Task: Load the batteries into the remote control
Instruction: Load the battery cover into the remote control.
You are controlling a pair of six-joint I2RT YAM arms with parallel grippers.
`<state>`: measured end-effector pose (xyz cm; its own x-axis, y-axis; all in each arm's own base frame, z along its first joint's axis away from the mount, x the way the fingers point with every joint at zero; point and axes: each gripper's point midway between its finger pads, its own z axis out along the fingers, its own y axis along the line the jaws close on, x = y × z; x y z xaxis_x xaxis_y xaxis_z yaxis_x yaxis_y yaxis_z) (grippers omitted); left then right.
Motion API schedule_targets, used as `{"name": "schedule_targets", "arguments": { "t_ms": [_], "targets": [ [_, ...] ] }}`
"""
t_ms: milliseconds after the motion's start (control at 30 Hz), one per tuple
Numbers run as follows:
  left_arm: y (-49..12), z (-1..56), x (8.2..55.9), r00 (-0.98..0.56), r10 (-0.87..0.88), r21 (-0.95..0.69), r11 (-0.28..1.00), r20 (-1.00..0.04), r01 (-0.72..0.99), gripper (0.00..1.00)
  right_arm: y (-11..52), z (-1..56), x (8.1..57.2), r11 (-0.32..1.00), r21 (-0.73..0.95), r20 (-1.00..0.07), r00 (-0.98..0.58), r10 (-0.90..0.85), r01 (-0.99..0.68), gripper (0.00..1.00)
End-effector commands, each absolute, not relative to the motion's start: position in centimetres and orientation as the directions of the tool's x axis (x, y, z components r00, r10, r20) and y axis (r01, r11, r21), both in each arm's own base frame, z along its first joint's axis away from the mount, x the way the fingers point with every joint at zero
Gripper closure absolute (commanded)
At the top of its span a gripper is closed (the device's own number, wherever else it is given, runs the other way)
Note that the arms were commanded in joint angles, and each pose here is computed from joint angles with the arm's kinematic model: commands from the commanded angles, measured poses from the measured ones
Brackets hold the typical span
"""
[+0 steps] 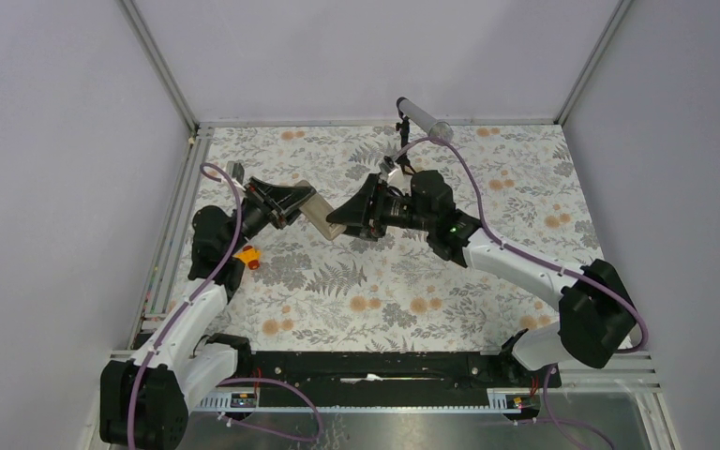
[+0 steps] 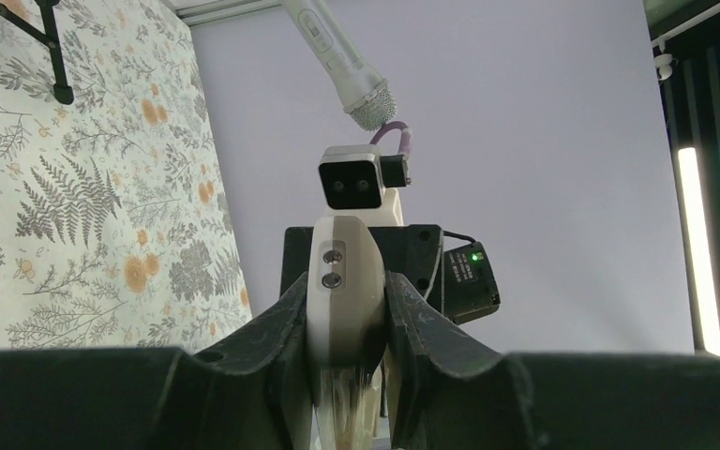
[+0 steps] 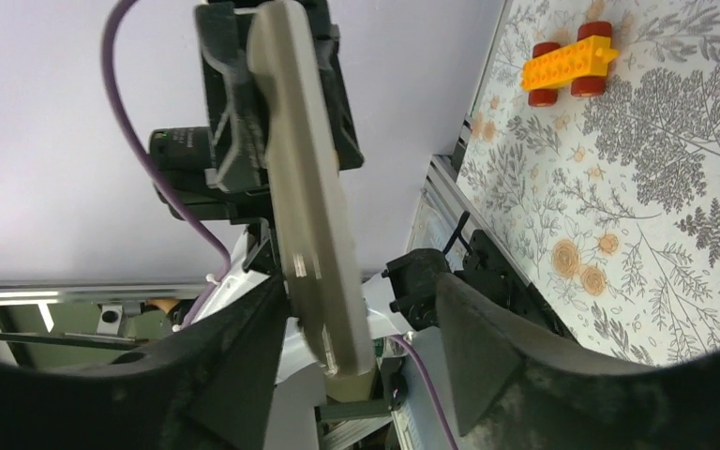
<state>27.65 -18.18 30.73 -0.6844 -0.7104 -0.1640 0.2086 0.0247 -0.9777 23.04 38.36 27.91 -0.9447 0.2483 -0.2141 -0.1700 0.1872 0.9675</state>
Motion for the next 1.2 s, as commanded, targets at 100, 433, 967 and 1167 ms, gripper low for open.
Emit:
{"name": "schedule_targets", "arguments": {
  "t_ms": [100, 433, 967, 1167],
  "targets": [
    [-18.4, 35.1, 26.7, -0.683, -0.689, -0.942, -0.002, -0.242, 0.336, 1.00, 39.4, 28.2, 22.4, 0.175, 0.958, -0.261, -0.945, 0.198, -0.228, 0.48],
    [-18.9, 34.1, 25.8, -0.698, -0.634, -0.927, 0.085, -0.334, 0.366, 1.00, 38.4, 30.3, 22.0, 0.130, 0.936, -0.349, -0.906, 0.239, -0.326, 0.04],
    [-22.4, 34.5, 21.4, -0.784, -0.358, -0.855, 0.095, -0.508, 0.510, 1.00, 38.6, 31.6, 16.8, -0.057, 0.797, -0.603, -0.798, -0.001, -0.602, 0.45],
    [-23.0, 34.4, 21.4, -0.787, -0.357, -0.858, 0.092, -0.502, 0.505, 0.90, 38.4, 30.7, 17.7, 0.000, 0.816, -0.576, -0.815, 0.065, -0.577, 0.78]
  ]
}}
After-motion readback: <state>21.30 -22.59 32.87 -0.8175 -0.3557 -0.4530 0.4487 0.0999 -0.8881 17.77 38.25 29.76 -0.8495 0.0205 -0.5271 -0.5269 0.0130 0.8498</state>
